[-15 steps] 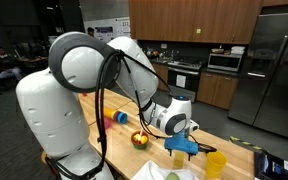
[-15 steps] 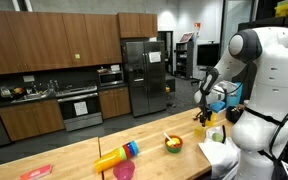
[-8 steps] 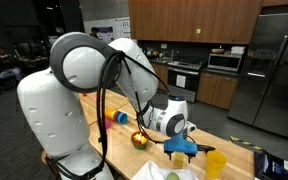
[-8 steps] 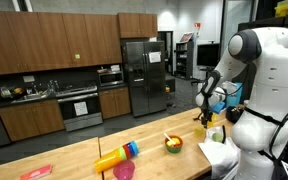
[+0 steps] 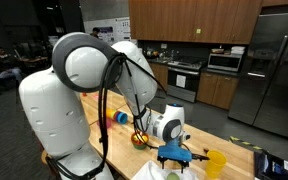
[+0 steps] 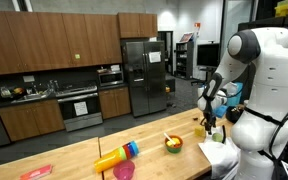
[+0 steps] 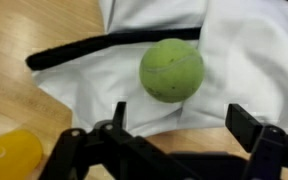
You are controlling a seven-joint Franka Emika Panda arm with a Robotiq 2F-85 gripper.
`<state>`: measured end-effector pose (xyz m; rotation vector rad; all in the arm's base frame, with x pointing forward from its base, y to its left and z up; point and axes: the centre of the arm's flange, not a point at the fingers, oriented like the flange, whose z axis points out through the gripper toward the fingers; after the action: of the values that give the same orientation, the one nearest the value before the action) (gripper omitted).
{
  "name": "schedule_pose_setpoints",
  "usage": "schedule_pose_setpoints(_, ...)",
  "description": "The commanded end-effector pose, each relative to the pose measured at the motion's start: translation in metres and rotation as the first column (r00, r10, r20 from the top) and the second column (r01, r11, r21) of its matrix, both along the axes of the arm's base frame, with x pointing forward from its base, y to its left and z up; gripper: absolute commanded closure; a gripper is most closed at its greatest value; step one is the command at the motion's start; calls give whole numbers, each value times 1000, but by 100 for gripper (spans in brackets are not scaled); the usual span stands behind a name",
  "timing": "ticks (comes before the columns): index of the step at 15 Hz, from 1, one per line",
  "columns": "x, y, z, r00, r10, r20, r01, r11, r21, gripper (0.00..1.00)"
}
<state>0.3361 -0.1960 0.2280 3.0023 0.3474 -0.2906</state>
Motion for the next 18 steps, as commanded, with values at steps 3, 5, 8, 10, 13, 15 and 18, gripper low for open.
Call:
schedule_pose_setpoints(3,-16,6,-21,992,-83,-97,90,994,70,0)
schedule_pose_setpoints(5,-20,9,-27,992,-80,-102,89,992,88,0)
schedule_pose_setpoints(8,-16,14,-29,990,-97,-99,104,992,64,0)
schedule_pose_setpoints(10,-13,16,-28,989,-104,-103,108,993,43,0)
schedule_pose_setpoints(13,-12,15,-24,985,-131,-112,132,991,-2,0)
schedule_pose_setpoints(15,-13,12,-20,981,-159,-111,155,987,-42,0)
schedule_pose_setpoints(18,-22,4,-13,973,-209,-96,197,974,-114,0)
